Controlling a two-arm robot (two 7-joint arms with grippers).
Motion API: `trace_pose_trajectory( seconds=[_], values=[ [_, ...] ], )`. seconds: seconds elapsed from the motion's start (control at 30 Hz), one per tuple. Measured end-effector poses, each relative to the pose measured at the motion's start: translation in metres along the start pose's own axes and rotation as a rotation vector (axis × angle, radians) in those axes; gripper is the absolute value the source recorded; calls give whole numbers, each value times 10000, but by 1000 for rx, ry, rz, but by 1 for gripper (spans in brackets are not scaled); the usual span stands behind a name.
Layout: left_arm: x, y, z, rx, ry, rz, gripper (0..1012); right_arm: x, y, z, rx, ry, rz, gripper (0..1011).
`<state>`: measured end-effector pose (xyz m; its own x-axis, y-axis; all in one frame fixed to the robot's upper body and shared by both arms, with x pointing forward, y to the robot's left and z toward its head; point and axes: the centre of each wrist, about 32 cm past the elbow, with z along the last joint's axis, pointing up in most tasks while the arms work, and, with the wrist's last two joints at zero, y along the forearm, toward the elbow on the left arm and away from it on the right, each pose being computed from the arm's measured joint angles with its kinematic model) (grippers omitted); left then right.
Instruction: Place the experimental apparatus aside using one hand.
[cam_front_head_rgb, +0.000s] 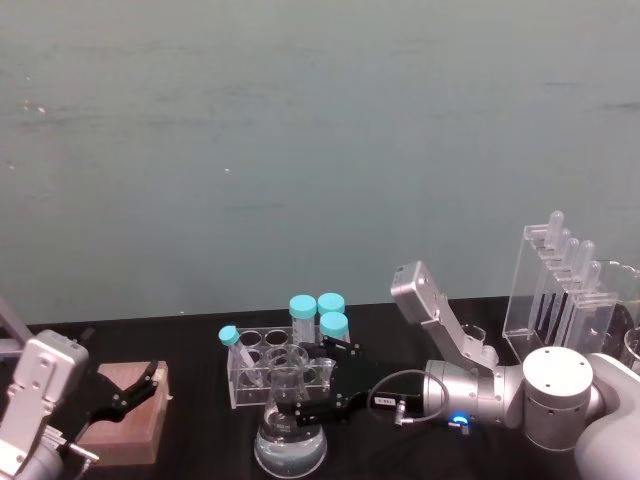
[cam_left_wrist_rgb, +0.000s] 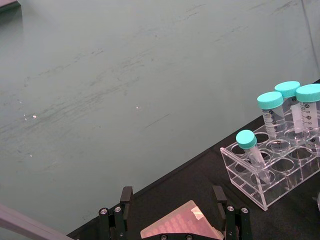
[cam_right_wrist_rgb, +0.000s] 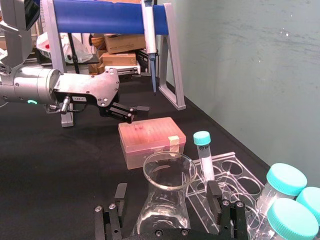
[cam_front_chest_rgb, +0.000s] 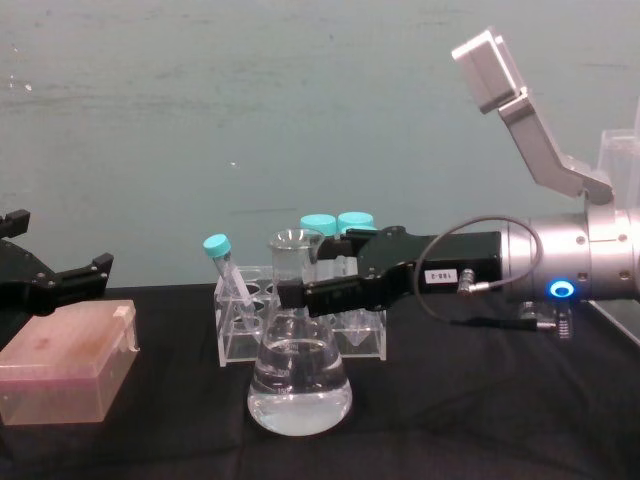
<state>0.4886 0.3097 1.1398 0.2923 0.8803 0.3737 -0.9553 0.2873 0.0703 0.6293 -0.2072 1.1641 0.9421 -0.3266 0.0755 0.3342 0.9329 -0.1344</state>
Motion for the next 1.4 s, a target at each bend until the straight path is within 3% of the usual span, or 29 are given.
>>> trace_pose_trajectory(
  seconds=[0.83,1.4],
  values=[
    [0,0,0,0,0,0,1000,8,141,-10,-11,7,15,1000],
    [0,0,0,0,0,0,1000,17,150,-8,-11,10,7,1000]
  ],
)
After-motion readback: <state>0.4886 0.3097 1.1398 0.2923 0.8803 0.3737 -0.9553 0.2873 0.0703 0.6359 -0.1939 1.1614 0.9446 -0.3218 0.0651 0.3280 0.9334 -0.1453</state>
